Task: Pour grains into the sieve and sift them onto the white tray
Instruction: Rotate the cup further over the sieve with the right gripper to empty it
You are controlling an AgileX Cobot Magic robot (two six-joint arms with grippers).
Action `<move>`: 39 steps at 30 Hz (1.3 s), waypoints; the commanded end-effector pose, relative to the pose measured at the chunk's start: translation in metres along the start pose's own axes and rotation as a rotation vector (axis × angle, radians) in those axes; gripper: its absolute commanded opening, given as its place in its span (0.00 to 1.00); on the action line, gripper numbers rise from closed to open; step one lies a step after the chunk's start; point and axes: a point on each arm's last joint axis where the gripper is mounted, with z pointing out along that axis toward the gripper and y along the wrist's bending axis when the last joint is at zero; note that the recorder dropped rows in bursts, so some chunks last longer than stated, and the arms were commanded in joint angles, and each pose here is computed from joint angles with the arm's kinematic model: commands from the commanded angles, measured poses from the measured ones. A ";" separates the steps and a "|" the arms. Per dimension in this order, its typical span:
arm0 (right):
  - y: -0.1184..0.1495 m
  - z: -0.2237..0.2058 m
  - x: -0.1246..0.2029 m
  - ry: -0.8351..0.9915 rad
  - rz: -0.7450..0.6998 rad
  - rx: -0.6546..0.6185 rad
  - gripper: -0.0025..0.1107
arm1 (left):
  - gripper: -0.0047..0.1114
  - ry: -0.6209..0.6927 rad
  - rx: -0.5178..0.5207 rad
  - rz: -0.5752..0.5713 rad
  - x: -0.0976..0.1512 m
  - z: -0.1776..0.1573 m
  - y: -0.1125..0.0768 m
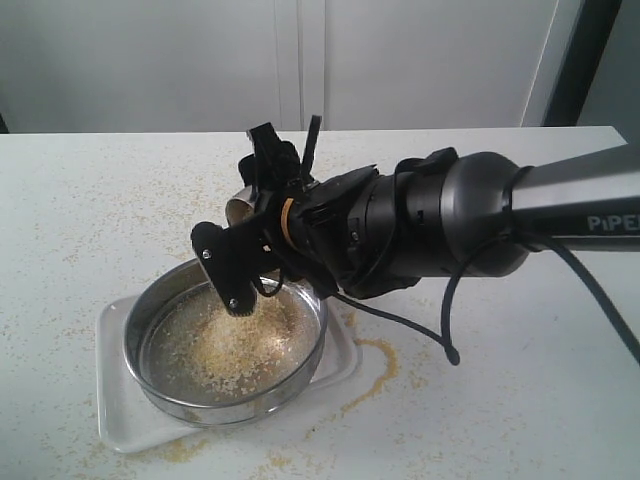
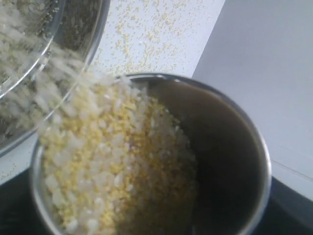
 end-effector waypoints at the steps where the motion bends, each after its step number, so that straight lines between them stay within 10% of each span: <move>1: -0.001 0.002 -0.003 0.022 -0.047 0.008 0.02 | 0.05 0.003 0.002 -0.009 0.001 0.000 0.000; 39: 0.022 0.018 -0.016 0.080 -0.174 -0.037 0.02 | 0.05 0.003 0.002 -0.009 0.001 0.000 0.000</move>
